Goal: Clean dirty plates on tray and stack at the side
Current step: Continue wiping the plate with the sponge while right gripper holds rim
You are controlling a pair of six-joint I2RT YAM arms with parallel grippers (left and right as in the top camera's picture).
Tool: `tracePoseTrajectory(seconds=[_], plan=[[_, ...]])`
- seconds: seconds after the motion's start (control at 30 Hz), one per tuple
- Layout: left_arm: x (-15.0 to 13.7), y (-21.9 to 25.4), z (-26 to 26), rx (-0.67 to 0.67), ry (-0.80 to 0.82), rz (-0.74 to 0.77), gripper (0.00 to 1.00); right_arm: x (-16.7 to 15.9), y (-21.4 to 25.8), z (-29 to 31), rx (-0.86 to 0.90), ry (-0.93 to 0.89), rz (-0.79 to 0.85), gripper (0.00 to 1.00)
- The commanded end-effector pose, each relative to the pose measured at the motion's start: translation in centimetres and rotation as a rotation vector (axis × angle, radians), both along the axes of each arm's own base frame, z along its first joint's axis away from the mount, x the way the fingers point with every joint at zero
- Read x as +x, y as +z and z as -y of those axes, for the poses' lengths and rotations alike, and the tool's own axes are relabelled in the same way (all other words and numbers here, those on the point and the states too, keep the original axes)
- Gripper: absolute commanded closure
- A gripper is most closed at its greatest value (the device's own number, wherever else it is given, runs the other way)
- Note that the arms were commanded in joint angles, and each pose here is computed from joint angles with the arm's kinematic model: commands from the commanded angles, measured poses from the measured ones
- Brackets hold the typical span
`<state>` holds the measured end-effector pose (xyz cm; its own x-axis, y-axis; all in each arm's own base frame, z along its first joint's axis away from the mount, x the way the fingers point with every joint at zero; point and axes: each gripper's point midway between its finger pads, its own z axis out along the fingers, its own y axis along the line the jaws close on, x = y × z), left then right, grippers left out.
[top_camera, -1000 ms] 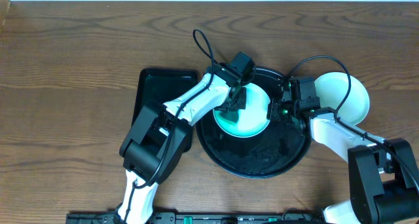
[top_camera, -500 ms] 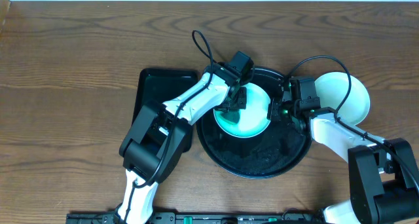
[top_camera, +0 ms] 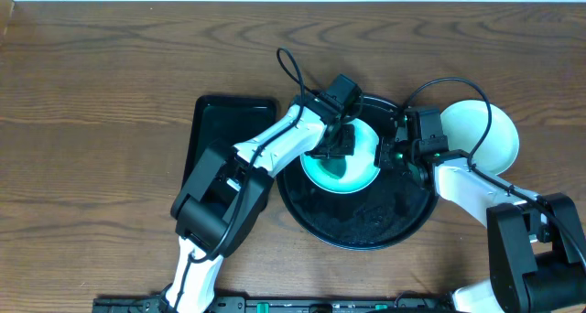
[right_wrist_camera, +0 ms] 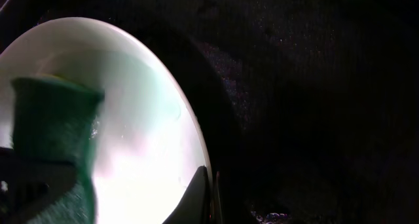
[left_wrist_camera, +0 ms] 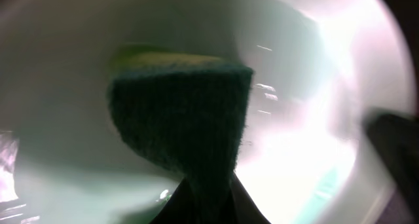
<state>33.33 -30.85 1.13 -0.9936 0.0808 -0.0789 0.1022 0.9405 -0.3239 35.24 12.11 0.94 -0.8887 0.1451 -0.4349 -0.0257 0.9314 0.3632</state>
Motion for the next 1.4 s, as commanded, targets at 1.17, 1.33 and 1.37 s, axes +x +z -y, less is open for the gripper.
tracePoseTrajectory(seconds=[1.17,1.33,1.37], plan=[[0.5,10.1,0.8,-0.14,-0.049,0.196,0.93,-0.2,-0.1,-0.6,0.018,0.009,-0.008,0.99],[1.2,8.8,-1.7,0.001,-0.005,0.225,0.92,-0.3,-0.1,-0.6,0.018,0.009,-0.008,0.99],[1.3,8.7,-2.1,0.026,0.003,0.231,0.93,-0.3,-0.1,-0.6,0.018,0.009,-0.008,0.99]])
